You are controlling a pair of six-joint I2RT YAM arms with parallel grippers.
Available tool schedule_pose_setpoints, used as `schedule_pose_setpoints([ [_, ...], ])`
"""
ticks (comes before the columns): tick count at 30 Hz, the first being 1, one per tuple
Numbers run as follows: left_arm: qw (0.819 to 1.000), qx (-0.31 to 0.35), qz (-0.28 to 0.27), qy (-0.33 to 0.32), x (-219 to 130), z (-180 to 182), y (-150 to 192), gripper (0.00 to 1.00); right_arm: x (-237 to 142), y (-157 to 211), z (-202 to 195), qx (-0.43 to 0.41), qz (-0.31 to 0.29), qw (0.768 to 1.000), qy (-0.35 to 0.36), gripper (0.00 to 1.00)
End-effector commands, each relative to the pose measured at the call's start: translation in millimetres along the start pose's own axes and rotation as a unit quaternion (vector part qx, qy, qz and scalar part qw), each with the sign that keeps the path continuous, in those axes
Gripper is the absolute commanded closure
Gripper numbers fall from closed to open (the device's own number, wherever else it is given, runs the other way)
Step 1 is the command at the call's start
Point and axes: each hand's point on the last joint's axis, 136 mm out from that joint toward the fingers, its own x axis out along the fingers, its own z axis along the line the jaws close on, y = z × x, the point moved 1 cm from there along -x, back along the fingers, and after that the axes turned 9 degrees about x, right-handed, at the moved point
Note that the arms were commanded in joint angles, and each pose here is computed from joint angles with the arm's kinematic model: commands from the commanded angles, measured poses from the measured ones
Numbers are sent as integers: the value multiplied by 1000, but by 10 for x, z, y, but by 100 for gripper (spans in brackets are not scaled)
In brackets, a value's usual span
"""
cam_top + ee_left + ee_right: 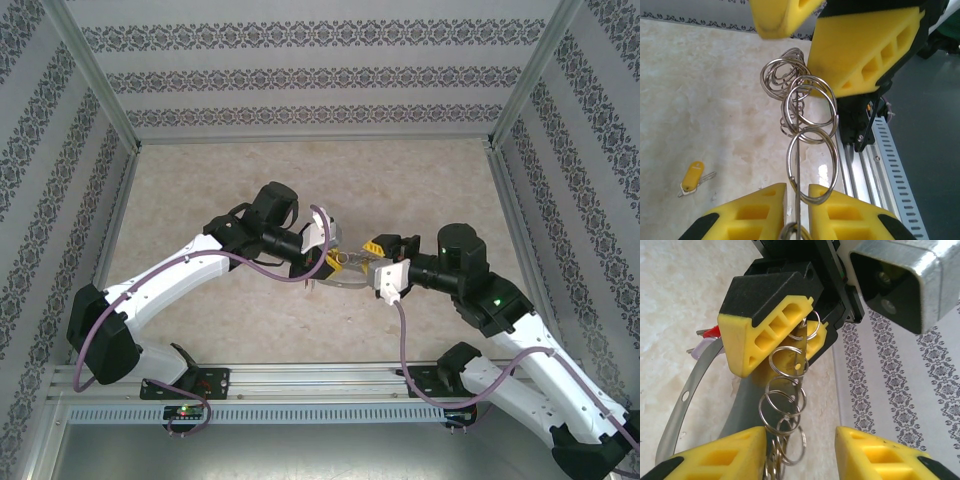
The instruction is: Put the keys on the keyring
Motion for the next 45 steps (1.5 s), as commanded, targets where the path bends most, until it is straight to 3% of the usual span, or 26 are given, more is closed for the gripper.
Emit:
schedule_pose_setpoints([
  [1, 999, 31, 2, 28, -32, -95, -3, 100, -90, -79, 95, -35, -4, 999, -33, 58],
  [4, 999, 34, 14, 38, -16, -120, 62, 100, -112, -2, 169, -63, 24, 996, -60, 57],
  [12, 998, 35, 22, 47, 9, -125, 102, 100, -80, -39, 190, -127, 22, 989, -74, 66],
  [18, 998, 37, 19, 54, 0, -157, 94, 100, 24, -4, 228, -186, 22, 979, -83, 66],
  [27, 998, 48, 15, 46, -8, -145, 79, 100, 97, -36, 237, -194, 9, 976, -95, 75],
  [45, 997, 48, 5, 54, -10, -167, 42, 100, 163, 23, 368, -215, 18, 970, -111, 71],
])
